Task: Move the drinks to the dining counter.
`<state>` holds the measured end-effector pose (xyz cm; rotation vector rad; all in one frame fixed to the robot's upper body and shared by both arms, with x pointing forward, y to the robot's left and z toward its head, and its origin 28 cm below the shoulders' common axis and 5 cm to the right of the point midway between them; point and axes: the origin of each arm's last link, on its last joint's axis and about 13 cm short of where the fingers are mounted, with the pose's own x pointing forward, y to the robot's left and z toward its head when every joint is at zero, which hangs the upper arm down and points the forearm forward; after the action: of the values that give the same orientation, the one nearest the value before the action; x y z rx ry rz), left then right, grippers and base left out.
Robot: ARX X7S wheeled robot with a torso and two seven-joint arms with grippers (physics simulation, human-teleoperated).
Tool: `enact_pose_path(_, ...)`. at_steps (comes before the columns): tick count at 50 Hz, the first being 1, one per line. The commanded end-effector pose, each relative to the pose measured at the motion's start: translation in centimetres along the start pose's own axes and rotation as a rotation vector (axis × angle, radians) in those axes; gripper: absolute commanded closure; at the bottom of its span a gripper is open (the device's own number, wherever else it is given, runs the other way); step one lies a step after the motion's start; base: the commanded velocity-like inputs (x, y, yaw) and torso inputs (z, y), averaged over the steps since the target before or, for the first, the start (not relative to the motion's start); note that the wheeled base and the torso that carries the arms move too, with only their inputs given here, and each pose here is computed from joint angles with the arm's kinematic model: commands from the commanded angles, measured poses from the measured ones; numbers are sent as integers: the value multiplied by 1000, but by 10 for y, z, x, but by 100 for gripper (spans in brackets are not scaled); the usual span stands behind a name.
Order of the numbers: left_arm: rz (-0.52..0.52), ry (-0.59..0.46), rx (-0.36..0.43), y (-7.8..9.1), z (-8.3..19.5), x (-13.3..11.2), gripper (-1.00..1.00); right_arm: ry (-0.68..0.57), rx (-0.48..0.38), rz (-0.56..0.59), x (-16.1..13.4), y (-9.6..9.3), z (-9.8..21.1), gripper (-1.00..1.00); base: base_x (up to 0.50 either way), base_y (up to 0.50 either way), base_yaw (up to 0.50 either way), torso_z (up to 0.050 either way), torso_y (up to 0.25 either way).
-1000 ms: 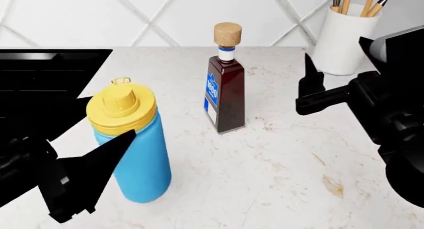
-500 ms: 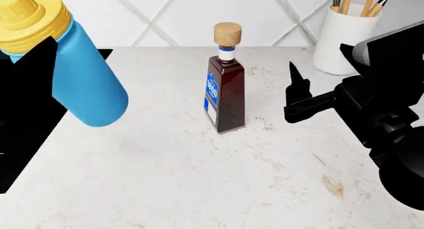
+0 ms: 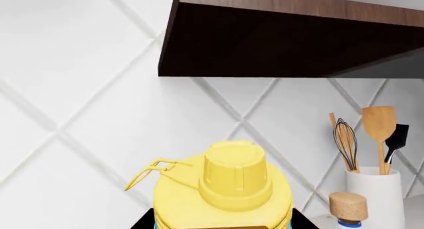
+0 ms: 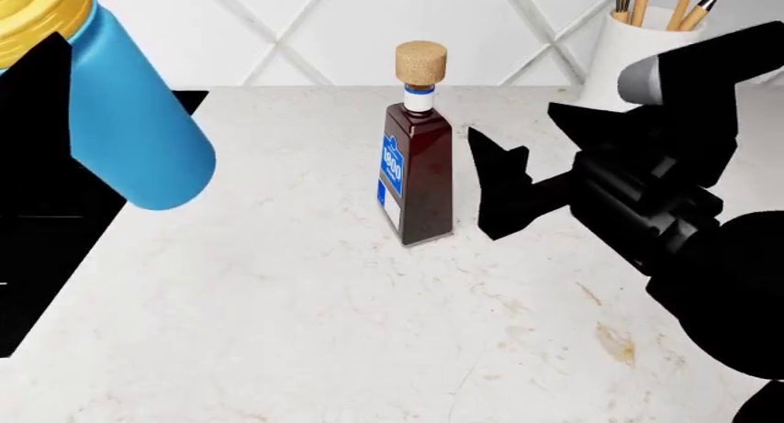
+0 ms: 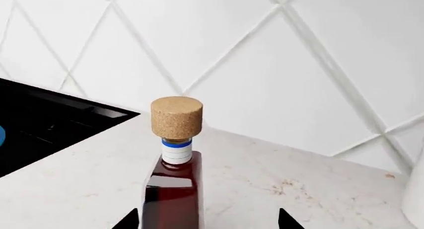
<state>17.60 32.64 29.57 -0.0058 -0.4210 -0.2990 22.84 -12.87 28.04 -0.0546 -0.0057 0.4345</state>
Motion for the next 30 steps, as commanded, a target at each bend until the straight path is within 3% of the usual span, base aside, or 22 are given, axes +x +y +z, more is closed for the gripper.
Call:
enact_pose_path(1, 24, -17, -8, 2, 1, -1, 100, 9, 55, 48, 12, 3, 3, -100, 0, 0, 0, 0, 10)
enact_pose_path(20, 31, -15, -12, 4, -3, -5, 100, 82, 14, 32, 52, 12, -5, -100, 0, 0, 0, 0, 1)
enact_pose_path(26, 35, -16, -13, 5, -3, -6, 100, 110, 19, 141, 51, 22, -9, -100, 0, 0, 0, 0, 2)
enact_pose_path(30, 35, -14, -13, 5, -5, -7, 100, 109, 8, 116, 53, 22, -10, -100, 0, 0, 0, 0, 0)
